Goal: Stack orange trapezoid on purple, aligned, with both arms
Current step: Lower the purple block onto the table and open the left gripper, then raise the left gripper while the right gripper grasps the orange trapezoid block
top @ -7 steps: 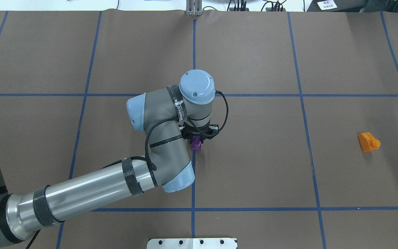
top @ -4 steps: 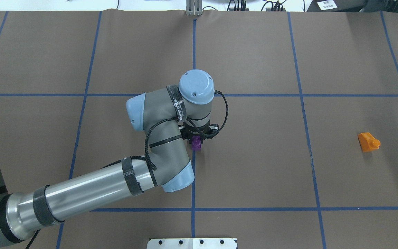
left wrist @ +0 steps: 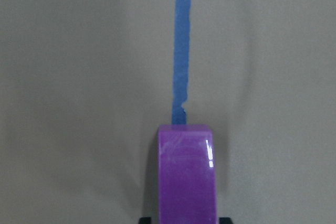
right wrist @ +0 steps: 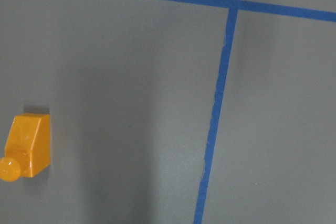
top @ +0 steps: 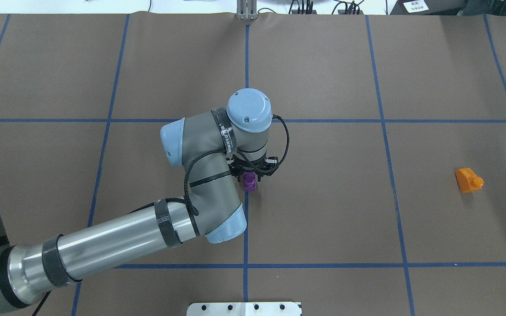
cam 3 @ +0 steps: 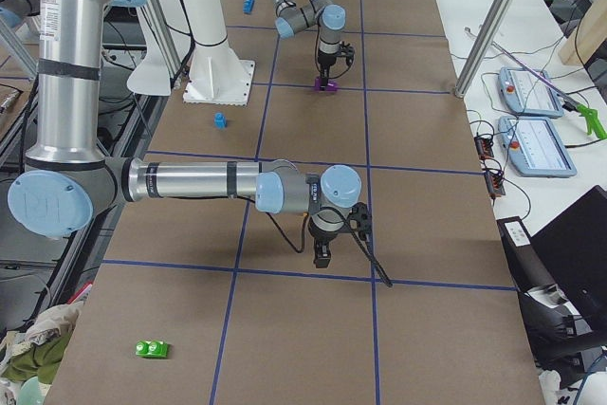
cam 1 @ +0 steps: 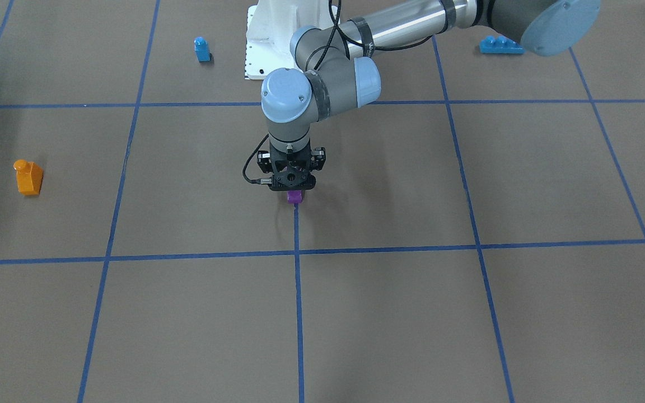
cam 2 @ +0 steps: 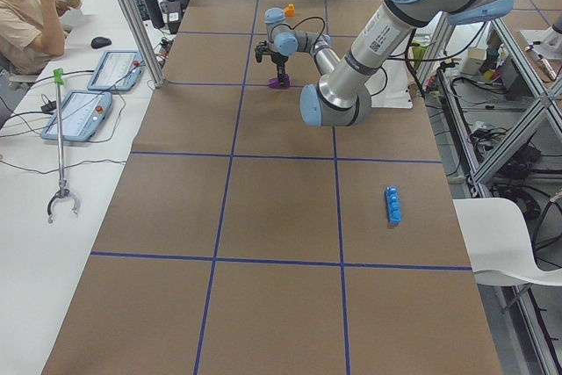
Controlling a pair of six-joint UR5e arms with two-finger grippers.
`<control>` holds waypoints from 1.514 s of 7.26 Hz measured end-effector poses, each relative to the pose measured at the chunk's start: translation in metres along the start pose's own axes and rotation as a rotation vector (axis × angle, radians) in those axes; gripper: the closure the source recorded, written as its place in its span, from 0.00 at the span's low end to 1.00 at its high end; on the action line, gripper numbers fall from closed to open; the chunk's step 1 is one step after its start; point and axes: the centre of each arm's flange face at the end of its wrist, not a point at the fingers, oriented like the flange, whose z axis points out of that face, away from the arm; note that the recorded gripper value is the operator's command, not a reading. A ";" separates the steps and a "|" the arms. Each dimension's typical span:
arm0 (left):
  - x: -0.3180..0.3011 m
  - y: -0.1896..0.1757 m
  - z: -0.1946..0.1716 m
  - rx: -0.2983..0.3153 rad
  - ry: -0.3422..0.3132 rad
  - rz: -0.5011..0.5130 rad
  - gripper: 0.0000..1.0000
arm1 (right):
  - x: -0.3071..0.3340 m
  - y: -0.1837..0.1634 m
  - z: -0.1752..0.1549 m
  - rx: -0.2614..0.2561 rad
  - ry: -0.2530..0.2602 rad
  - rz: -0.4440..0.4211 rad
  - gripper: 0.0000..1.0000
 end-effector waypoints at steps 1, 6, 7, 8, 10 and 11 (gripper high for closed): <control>0.000 -0.002 -0.004 0.005 0.008 -0.016 0.00 | -0.003 -0.002 -0.001 0.003 0.000 -0.008 0.00; -0.009 -0.005 -0.096 0.069 0.088 -0.044 0.00 | -0.109 -0.031 0.048 0.097 -0.009 0.054 0.00; -0.010 -0.004 -0.099 0.070 0.086 -0.048 0.00 | -0.132 -0.031 0.062 0.102 -0.013 0.085 0.01; -0.010 -0.004 -0.099 0.070 0.086 -0.049 0.00 | -0.149 -0.030 0.074 0.093 -0.015 0.088 0.01; -0.011 -0.003 -0.100 0.070 0.085 -0.051 0.00 | -0.171 -0.026 0.092 0.064 -0.019 0.066 0.06; -0.010 -0.003 -0.100 0.070 0.086 -0.050 0.00 | -0.178 -0.024 0.101 0.048 -0.017 0.054 0.07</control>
